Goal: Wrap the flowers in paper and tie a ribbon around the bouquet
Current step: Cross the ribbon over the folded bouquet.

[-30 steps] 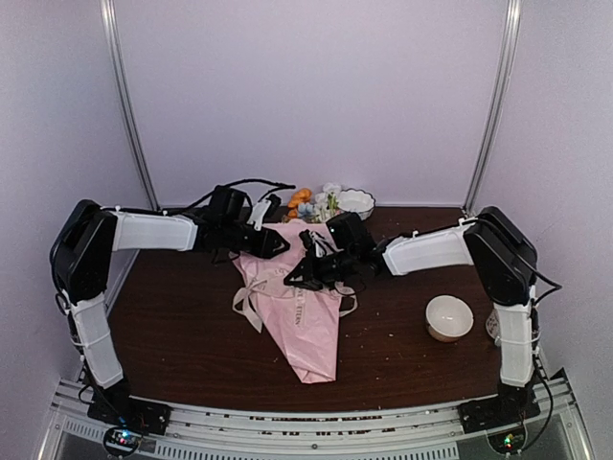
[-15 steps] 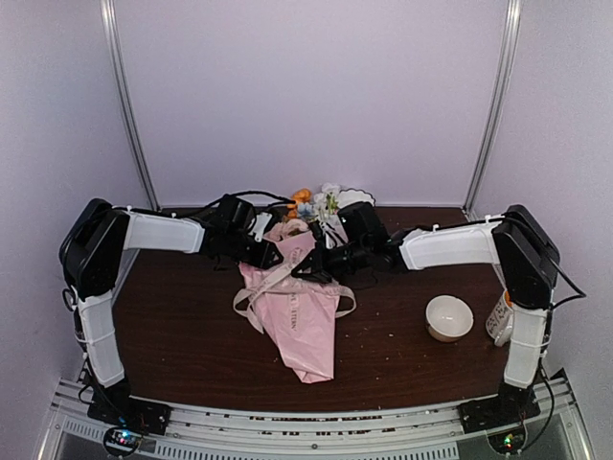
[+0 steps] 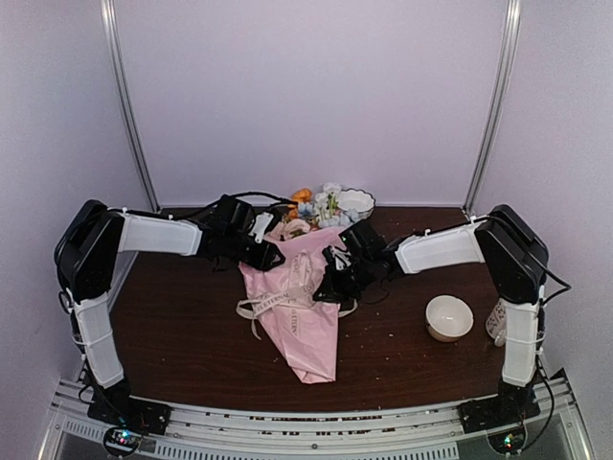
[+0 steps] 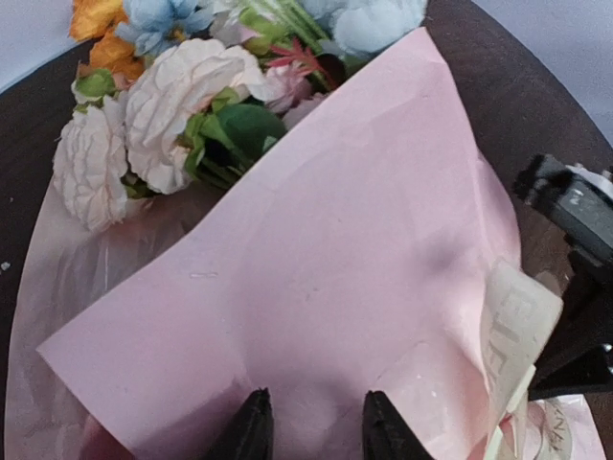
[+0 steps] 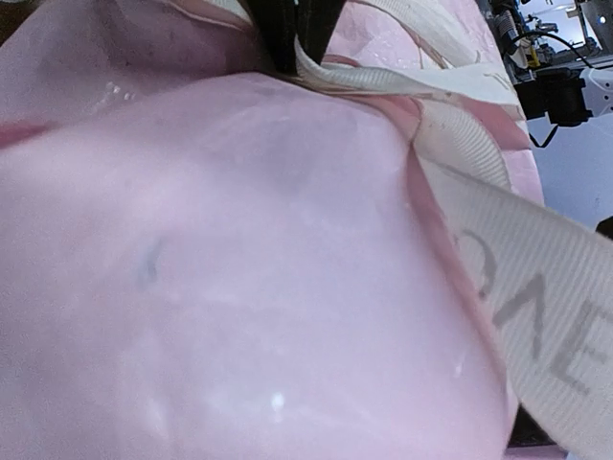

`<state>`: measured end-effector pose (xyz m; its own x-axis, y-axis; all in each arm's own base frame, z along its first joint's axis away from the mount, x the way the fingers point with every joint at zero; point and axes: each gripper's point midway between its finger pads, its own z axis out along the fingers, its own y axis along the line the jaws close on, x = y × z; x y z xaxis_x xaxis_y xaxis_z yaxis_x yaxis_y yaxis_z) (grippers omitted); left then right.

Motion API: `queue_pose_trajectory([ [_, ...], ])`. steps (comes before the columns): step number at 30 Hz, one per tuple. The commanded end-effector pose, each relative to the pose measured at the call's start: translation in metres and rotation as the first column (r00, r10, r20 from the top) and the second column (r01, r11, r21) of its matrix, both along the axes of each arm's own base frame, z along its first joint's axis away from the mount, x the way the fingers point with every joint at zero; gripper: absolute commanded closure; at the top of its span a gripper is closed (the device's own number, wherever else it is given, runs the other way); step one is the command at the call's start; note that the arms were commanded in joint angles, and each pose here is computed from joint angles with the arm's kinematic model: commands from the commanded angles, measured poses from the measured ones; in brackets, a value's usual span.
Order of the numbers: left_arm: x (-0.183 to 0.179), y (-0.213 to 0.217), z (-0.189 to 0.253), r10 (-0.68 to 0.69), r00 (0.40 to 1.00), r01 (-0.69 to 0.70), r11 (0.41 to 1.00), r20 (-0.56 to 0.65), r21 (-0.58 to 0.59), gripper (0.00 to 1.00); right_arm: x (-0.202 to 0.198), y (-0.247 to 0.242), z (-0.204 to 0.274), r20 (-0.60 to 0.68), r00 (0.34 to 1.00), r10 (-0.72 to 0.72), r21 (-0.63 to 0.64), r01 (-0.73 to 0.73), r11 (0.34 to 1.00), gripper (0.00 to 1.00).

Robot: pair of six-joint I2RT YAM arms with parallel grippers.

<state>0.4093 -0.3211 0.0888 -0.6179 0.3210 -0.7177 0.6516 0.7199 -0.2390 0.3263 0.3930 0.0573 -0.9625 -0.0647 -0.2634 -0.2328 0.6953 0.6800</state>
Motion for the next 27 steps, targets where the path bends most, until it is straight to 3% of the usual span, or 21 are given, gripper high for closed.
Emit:
queue_pose_trajectory([
  [1, -0.019, -0.021, 0.03, -0.125, 0.991, 0.129, 0.987, 0.056, -0.094, 0.58, 0.008, 0.001, 0.002, 0.03, 0.999, 0.009, -0.022, -0.008, 1.0, 1.0],
  [4, -0.026, -0.031, 0.033, -0.179, 0.983, 0.183, 0.973, 0.043, -0.14, 0.46, 0.007, 0.0, 0.0, 0.029, 1.0, 0.011, -0.023, -0.011, 1.0, 1.0],
  [8, -0.031, -0.042, 0.032, -0.223, 0.974, 0.226, 0.962, 0.035, -0.154, 0.4, 0.007, 0.001, -0.001, 0.031, 0.999, 0.014, -0.023, -0.013, 1.0, 1.0],
  [15, -0.032, -0.054, 0.041, -0.271, 0.96, 0.279, 0.951, 0.074, -0.131, 0.39, 0.007, 0.001, 0.0, 0.03, 0.999, 0.015, -0.02, -0.014, 1.0, 1.0],
  [22, -0.048, -0.051, 0.077, -0.297, 0.94, 0.325, 0.927, 0.166, -0.185, 0.39, 0.008, 0.001, 0.001, 0.036, 0.999, 0.015, -0.022, -0.014, 1.0, 1.0],
  [27, -0.04, -0.048, 0.048, -0.268, 0.957, 0.276, 0.959, 0.11, -0.064, 0.39, 0.008, 0.001, 0.0, 0.034, 0.999, 0.013, -0.022, -0.012, 1.0, 1.0],
])
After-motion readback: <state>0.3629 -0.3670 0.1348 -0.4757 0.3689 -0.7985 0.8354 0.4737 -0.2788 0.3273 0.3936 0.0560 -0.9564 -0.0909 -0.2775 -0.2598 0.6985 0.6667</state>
